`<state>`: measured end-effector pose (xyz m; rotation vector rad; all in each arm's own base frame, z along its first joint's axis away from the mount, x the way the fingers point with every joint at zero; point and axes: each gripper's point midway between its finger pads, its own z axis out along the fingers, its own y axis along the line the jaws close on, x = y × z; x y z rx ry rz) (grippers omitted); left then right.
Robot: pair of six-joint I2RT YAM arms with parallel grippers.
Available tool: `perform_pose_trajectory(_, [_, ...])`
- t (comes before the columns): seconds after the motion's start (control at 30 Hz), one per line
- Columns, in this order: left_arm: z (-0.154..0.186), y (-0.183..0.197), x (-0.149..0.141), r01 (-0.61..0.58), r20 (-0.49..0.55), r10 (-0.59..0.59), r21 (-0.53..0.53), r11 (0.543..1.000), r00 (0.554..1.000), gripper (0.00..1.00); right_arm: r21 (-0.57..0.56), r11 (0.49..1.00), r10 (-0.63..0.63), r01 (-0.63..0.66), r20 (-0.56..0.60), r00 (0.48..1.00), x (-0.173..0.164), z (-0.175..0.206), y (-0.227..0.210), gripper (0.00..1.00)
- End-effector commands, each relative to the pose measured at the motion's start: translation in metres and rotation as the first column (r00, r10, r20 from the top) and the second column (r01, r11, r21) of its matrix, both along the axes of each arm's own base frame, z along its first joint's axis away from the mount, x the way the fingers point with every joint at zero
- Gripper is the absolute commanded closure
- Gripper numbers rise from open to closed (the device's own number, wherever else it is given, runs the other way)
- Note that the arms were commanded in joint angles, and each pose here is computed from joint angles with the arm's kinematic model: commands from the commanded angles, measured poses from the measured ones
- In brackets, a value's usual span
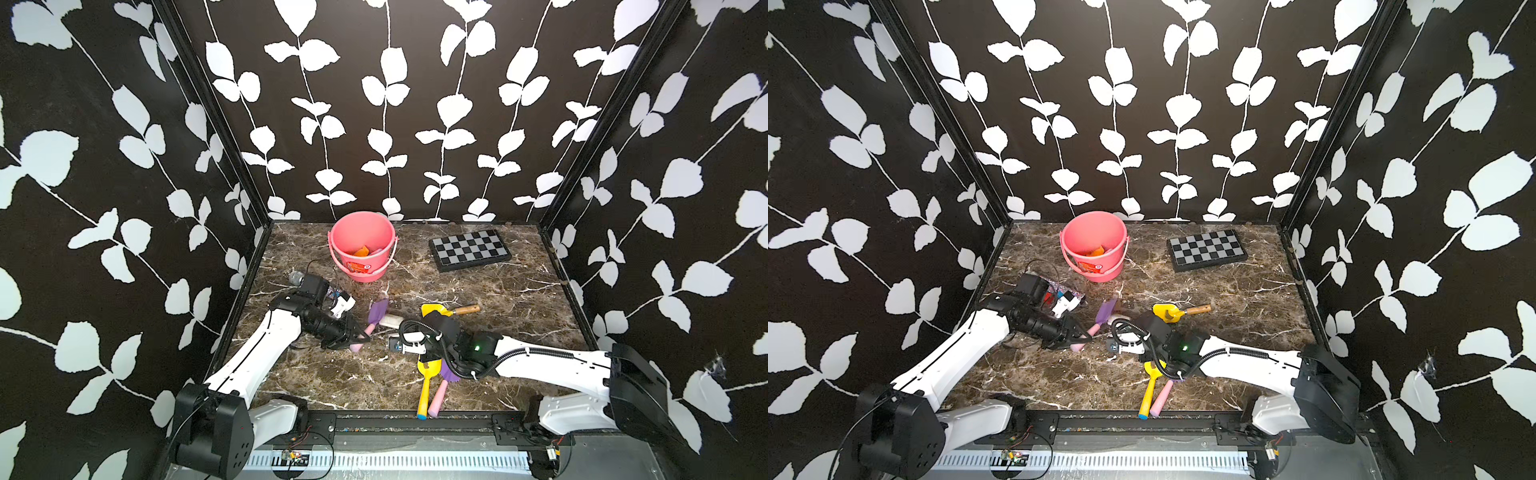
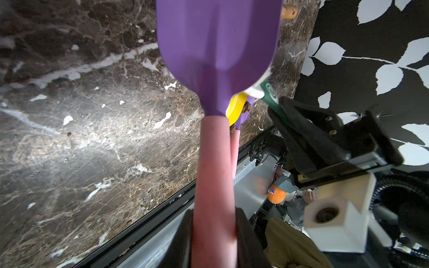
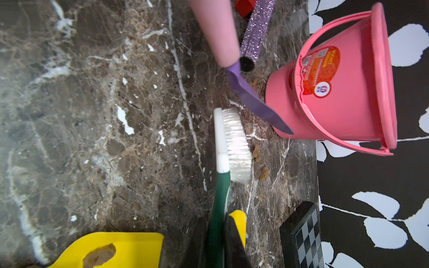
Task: Brush the soil off the hand trowel and place it into the bucket
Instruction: Brush off the soil from the hand trowel.
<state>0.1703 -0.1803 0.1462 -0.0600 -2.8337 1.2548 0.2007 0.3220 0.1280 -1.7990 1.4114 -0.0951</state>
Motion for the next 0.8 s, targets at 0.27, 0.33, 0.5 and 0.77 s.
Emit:
perform_pose_trajectory(0.27, [-0.001, -0.003, -0.016, 0.067, -0.012, -0.067, 0.015, 0.998, 0.998, 1.00, 0.047, 0.995, 0.071, -0.087, 0.260, 0.963, 0.015, 0.033, 0.023, 1.00])
perform_pose_trajectory(0.33, [0.000, -0.003, -0.018, 0.072, -0.015, -0.072, 0.016, 0.997, 0.997, 1.00, 0.040, 0.997, 0.044, -0.059, 0.297, 0.954, 0.026, 0.034, 0.017, 1.00])
perform_pose_trajectory(0.5, [0.001, -0.001, -0.018, 0.081, -0.013, -0.081, 0.026, 0.996, 0.997, 1.00, 0.010, 1.000, 0.000, -0.003, 0.344, 0.939, 0.046, 0.028, -0.001, 1.00])
perform_pose_trajectory(0.77, [0.012, 0.000, -0.012, 0.077, 0.013, -0.078, 0.044, 0.996, 0.997, 1.00, -0.008, 0.996, 0.093, -0.094, 0.271, 0.958, 0.016, 0.007, 0.001, 1.00])
